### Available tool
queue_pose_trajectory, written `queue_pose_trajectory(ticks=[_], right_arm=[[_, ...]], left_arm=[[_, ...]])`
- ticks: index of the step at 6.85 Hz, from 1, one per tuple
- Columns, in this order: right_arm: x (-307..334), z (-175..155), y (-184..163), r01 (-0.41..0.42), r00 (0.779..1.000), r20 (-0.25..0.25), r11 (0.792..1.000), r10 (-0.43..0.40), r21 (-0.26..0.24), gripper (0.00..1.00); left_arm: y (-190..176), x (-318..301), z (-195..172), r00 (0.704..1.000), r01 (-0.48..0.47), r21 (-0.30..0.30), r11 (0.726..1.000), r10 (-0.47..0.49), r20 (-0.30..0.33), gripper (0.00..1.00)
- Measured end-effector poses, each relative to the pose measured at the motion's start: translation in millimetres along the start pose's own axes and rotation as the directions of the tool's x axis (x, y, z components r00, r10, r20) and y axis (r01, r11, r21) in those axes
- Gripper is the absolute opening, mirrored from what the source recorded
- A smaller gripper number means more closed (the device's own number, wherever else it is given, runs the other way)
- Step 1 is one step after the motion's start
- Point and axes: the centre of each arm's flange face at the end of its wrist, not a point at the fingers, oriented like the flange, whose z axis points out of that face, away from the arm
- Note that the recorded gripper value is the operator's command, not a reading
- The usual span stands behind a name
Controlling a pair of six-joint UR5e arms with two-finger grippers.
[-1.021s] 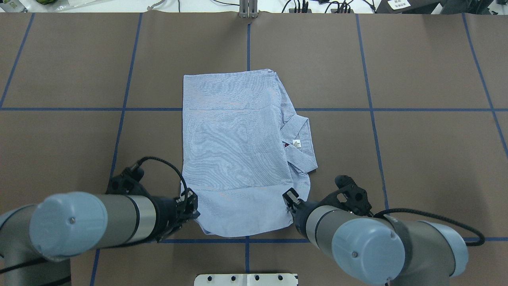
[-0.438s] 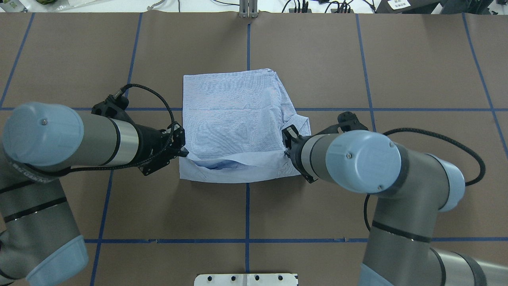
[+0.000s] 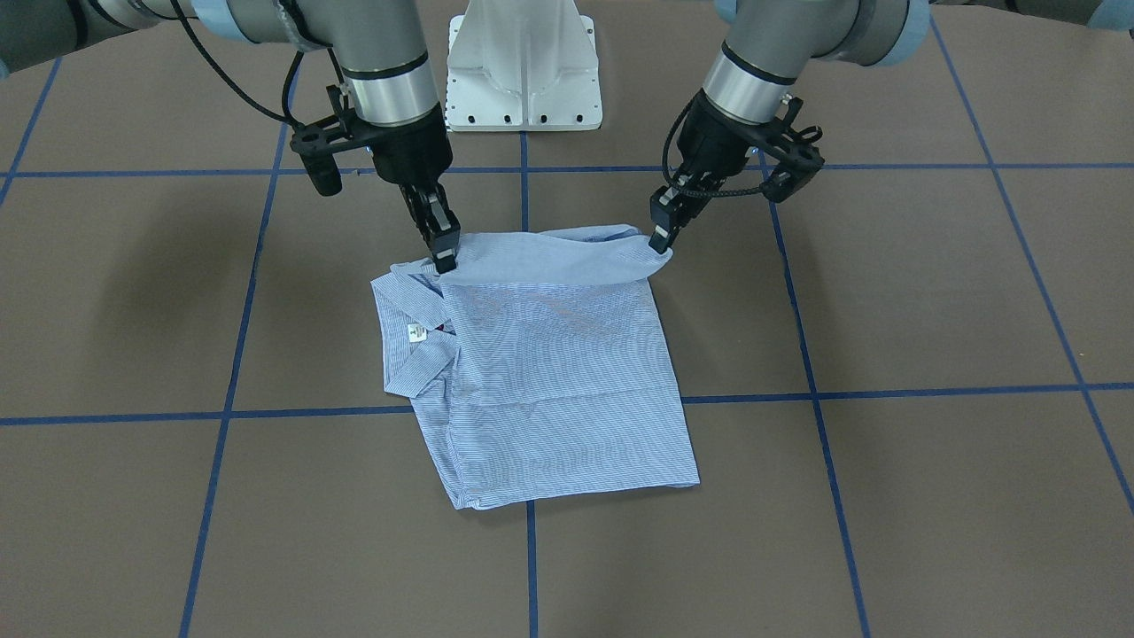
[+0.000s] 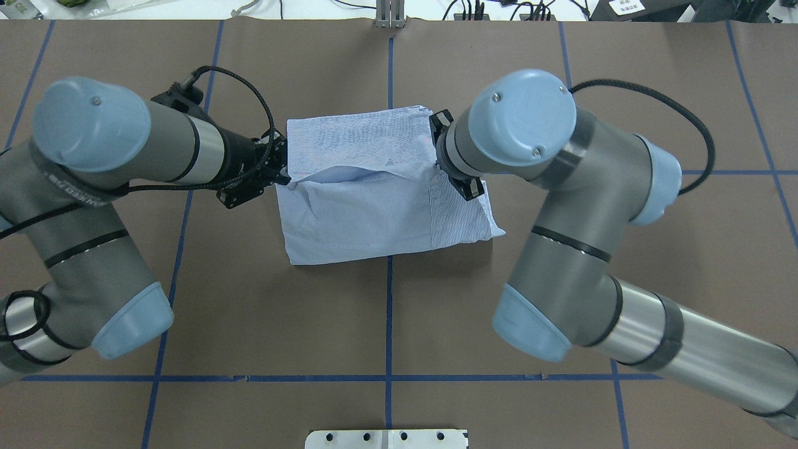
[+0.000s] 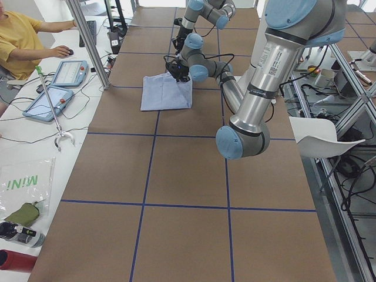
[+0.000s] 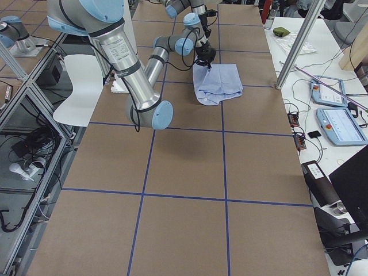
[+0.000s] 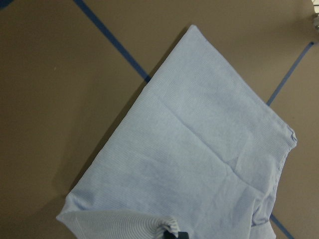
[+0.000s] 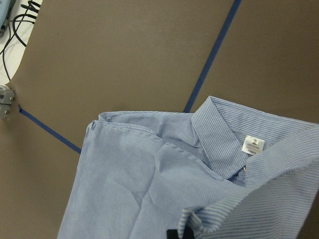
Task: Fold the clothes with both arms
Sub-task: 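Fold the near edge with both grippers over toward the collar end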
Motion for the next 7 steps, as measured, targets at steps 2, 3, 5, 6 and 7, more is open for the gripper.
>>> queue_pose_trajectory(ticks=[2, 3, 5, 6, 7], right_arm=[[-60, 34, -3, 0.015, 0.999, -0.039, 0.999, -0.013, 0.041, 0.0], [-87, 56, -5, 0.019, 0.999, -0.049, 0.999, -0.017, 0.048, 0.0], [-125, 100, -15, 0.049, 0.997, -0.066, 0.997, -0.045, 0.059, 0.0], [-136, 116, -18, 0.063, 0.996, -0.071, 0.996, -0.058, 0.063, 0.0], [-146, 128, -24, 0.068, 0.996, -0.065, 0.996, -0.064, 0.064, 0.0]], left_arm=[[-43, 24, 30, 1.0, -0.019, 0.052, 0.998, 0.02, -0.003, 0.0], [-65, 33, 49, 1.0, -0.029, 0.073, 0.997, 0.03, -0.007, 0.0], [-101, 43, 89, 0.998, -0.05, 0.096, 0.994, 0.052, -0.017, 0.0], [-114, 49, 106, 0.998, -0.056, 0.102, 0.993, 0.059, -0.025, 0.0], [-121, 60, 119, 0.997, -0.062, 0.107, 0.992, 0.066, -0.032, 0.0]])
